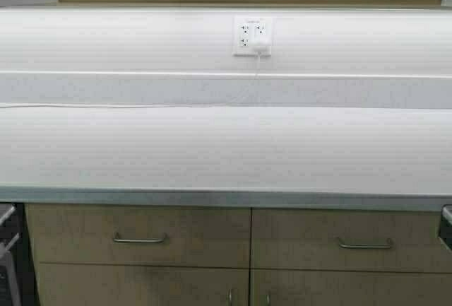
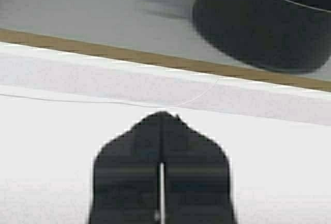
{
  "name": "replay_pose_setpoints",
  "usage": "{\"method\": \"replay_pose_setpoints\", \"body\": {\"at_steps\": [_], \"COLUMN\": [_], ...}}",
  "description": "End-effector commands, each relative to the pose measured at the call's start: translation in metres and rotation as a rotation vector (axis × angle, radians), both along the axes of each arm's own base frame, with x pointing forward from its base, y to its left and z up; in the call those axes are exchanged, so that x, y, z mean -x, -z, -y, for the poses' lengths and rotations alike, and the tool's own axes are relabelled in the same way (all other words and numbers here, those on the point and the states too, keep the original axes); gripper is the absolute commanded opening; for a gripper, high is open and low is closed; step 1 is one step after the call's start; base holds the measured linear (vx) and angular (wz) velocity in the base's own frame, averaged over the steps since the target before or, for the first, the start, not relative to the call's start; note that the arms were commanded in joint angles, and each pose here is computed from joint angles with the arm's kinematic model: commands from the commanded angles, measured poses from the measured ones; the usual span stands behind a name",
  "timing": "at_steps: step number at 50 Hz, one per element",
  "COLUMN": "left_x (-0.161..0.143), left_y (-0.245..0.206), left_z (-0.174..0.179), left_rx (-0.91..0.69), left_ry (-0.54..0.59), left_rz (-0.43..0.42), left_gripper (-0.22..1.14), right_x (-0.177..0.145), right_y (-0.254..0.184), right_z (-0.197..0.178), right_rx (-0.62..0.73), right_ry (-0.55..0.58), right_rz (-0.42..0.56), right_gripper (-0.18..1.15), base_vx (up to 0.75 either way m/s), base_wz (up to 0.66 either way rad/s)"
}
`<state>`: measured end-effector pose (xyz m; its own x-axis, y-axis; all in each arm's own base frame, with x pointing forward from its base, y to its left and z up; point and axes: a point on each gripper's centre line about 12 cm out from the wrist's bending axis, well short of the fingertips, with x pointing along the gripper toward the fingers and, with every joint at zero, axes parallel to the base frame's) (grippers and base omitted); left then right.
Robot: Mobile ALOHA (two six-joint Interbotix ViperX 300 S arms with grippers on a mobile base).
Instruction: Open the cabinet, put the pot inside, then close it
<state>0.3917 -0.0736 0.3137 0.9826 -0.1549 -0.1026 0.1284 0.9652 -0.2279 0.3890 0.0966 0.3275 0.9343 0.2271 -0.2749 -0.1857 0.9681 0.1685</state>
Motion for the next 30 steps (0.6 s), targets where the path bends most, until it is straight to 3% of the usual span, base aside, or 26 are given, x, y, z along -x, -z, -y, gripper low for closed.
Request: {"method": "replay_pose_setpoints", "body": {"at_steps": [1,11,30], "left_x": [0.003,0.002,0.014], "left_y": [-0.014,-0.014,-0.042], "left_z": [0.000,-0.008,-0.045], "left_rx": [0.002,-0.046,-0.124], "left_ry": [0.004,-0.009,-0.081], "left_rz": [0.029,0.025,0.026], "left_gripper": [0.03,0.03,0.03], "right_x": [0.001,0.001,0.010], "right_y": [-0.017,-0.019,-0.049], "right_z": [0.001,0.003,0.066], "right_rx": [-0.005,0.003,0.086], "right_ry": [0.001,0.004,0.162], "right_rz": [0.040,0.045,0.060], "right_gripper": [0.07,0.07,0.07], "base_vx": [-0.20,-0.25,-0.22], "base_wz": [-0.07,-0.10,-0.03]}}
